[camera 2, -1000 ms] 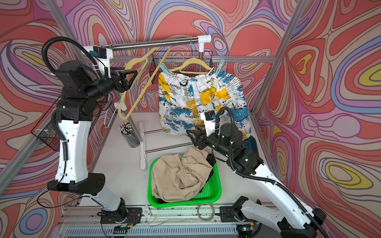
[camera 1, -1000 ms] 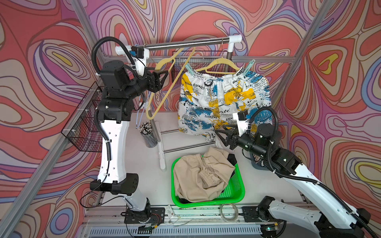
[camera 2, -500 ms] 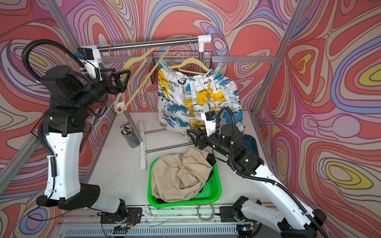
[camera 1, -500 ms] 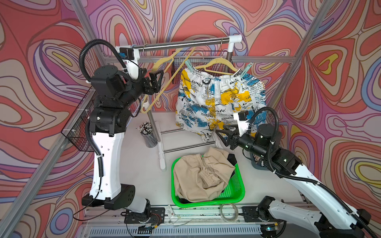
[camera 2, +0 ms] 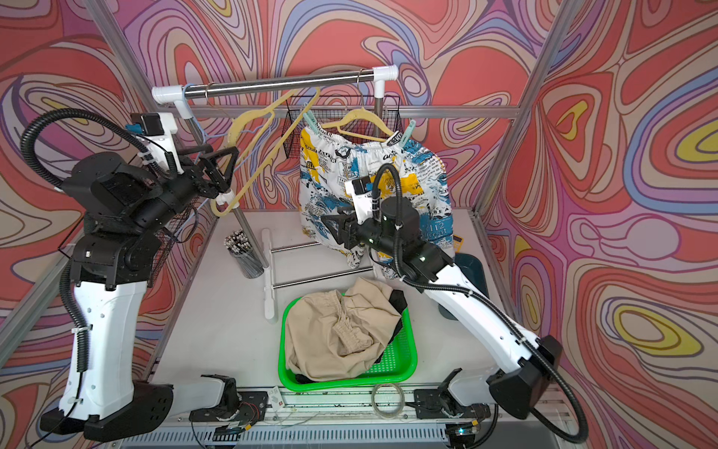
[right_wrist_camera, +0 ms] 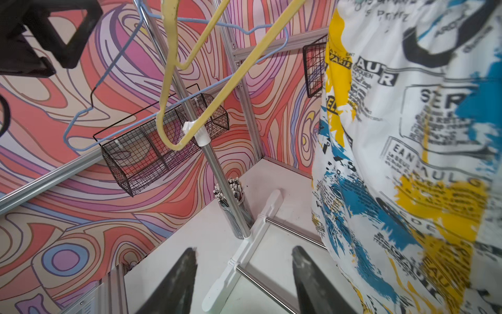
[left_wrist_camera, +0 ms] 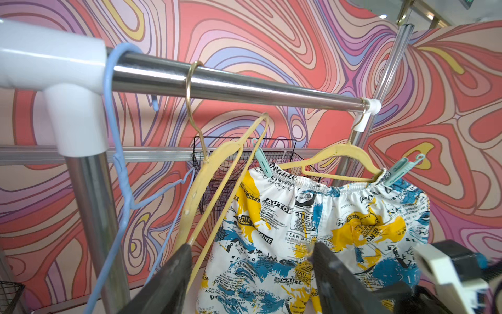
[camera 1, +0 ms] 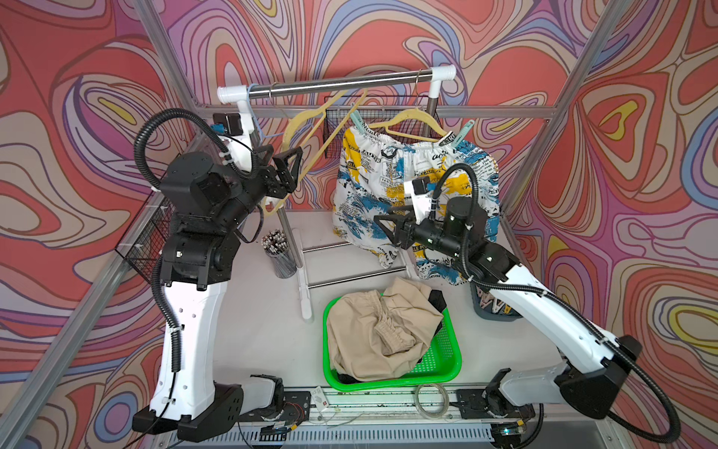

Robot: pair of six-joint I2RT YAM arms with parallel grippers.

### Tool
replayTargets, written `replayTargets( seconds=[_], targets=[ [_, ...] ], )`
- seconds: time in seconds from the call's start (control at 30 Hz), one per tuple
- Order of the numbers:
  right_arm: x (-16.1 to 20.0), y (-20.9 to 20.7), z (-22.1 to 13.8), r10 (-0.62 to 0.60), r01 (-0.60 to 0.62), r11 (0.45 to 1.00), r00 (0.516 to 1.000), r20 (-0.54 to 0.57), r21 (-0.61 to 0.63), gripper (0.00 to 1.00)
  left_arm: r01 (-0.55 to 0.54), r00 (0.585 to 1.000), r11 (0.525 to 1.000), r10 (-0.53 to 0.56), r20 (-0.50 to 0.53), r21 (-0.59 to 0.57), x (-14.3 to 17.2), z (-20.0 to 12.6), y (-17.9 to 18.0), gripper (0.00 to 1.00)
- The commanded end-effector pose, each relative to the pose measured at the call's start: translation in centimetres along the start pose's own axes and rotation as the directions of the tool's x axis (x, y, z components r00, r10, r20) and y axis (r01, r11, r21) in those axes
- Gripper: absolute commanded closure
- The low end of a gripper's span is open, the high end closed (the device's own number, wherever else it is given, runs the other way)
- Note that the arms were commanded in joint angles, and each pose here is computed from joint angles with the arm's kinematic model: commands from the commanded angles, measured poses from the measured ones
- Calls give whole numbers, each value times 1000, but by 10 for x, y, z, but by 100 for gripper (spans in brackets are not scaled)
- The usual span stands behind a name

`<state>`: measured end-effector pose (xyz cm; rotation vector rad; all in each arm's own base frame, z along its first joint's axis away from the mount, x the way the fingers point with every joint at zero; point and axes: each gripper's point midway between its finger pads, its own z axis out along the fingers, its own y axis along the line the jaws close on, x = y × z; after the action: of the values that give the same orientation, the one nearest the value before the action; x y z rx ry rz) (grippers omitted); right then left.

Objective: Remove the clothespins securing shorts to the hanger
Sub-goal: Adjust the shorts on the hanger.

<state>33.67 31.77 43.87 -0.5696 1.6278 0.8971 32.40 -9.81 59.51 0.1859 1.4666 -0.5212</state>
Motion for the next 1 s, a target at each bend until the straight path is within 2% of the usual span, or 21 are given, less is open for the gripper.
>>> replayTargets(
  seconds=[0.0, 0.07, 0.17, 0.27, 0.47, 0.6, 0.73, 0.97],
  targets=[
    [-30, 6, 28, -7, 12, 998, 998, 69, -69, 42, -14, 999, 998, 11, 50, 62, -13, -8, -15, 28],
    [-40, -1, 50, -4, 10, 998, 996, 92, -65, 43, -23, 999, 998, 21, 37, 51, -9, -7, -13, 29],
    [-49, -28, 77, -39, 34, 998, 991, 128, 45, 46, -32, 999, 998, 31, 22, 50, -4, -6, -12, 31],
    [-35, -60, 110, -62, 51, 991, 994, 85, 124, 46, -19, 1000, 998, 18, 18, 60, -1, -3, -12, 31],
    [-25, -101, 146, -97, 73, 975, 990, 107, 210, 46, 18, 1000, 996, -19, 6, 88, 8, 3, -13, 32],
    [-18, -144, 155, -147, 110, 924, 986, 76, 366, 45, 31, 1000, 995, -31, -3, 90, 13, 4, -13, 32],
    [-15, -183, 146, -151, 107, 869, 987, 53, 483, 44, 31, 1000, 995, -30, -6, 91, 14, 2, -13, 32],
    [-21, -216, 118, -183, 125, 775, 983, 31, 620, 44, 32, 999, 996, -31, -17, 88, 18, 3, -12, 33]
  ],
)
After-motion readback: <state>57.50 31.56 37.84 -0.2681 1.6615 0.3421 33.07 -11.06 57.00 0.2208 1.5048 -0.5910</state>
